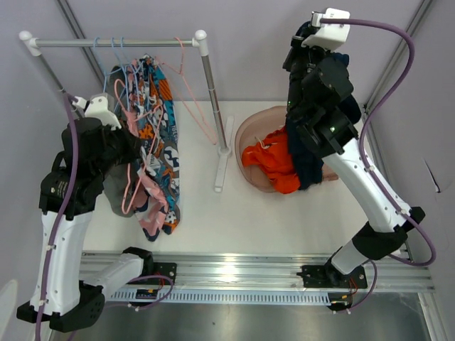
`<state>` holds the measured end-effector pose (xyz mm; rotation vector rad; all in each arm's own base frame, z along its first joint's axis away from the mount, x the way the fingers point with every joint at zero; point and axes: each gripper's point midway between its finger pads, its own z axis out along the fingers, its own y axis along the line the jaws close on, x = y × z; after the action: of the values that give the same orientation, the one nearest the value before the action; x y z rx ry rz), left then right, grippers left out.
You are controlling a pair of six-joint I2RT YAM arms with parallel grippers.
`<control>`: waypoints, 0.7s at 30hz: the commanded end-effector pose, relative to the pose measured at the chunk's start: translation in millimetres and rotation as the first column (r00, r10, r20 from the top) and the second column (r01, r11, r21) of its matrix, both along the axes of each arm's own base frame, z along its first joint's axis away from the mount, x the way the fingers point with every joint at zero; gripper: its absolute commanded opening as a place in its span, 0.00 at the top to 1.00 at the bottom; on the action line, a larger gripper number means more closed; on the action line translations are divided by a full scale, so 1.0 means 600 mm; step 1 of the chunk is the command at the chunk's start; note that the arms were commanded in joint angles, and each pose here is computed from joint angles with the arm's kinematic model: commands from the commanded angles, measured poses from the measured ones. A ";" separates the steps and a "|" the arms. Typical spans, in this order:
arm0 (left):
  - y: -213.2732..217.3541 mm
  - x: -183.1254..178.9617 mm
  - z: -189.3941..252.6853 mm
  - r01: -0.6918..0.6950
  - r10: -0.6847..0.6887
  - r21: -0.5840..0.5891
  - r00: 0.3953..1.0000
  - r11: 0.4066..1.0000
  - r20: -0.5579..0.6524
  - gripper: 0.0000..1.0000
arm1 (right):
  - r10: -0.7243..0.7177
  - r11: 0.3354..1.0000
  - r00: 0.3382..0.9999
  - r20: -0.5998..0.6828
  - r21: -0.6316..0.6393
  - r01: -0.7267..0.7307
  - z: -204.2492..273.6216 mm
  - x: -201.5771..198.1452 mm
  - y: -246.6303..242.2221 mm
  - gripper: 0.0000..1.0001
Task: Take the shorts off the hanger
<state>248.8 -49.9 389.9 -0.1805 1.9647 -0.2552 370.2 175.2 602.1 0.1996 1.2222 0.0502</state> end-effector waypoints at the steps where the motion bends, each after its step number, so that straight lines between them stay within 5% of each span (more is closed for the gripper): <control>1: 0.005 0.003 0.017 -0.007 0.007 0.007 0.998 1.000 0.061 1.00 | 0.030 0.999 0.999 0.022 0.017 -0.031 0.000 0.033 -0.013 1.00; 7: 0.002 0.016 0.002 -0.009 0.008 0.007 0.999 1.000 0.041 1.00 | 0.018 0.999 0.998 -0.063 0.040 -0.016 -0.115 0.053 -0.033 1.00; 13: 0.003 0.039 0.025 -0.021 0.020 0.019 0.998 1.000 0.057 1.00 | -0.005 0.997 0.960 -0.279 0.077 0.028 -0.343 0.051 -0.060 1.00; 14: 0.003 0.044 0.027 -0.022 0.021 0.025 0.998 0.999 0.056 1.00 | 0.012 0.992 0.949 -0.315 0.123 0.028 -0.379 0.052 -0.060 0.92; 15: 0.005 0.045 0.038 -0.027 0.025 0.029 0.998 0.999 0.065 1.00 | 0.011 0.990 0.933 -0.359 0.132 0.039 -0.417 0.053 -0.065 0.66; 16: 0.005 0.048 0.052 -0.028 0.025 0.029 0.996 0.999 0.081 1.00 | 0.015 0.991 0.906 -0.424 0.127 0.043 -0.468 0.056 -0.073 0.01; 21: 0.003 0.083 0.090 -0.039 0.035 0.042 0.995 0.998 0.096 1.00 | 0.007 0.989 0.784 -0.620 0.118 0.084 -0.609 0.021 -0.087 0.01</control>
<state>291.1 -53.2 412.8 -0.1804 1.9509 -0.2173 398.1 119.2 249.0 0.2780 1.8438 -0.0697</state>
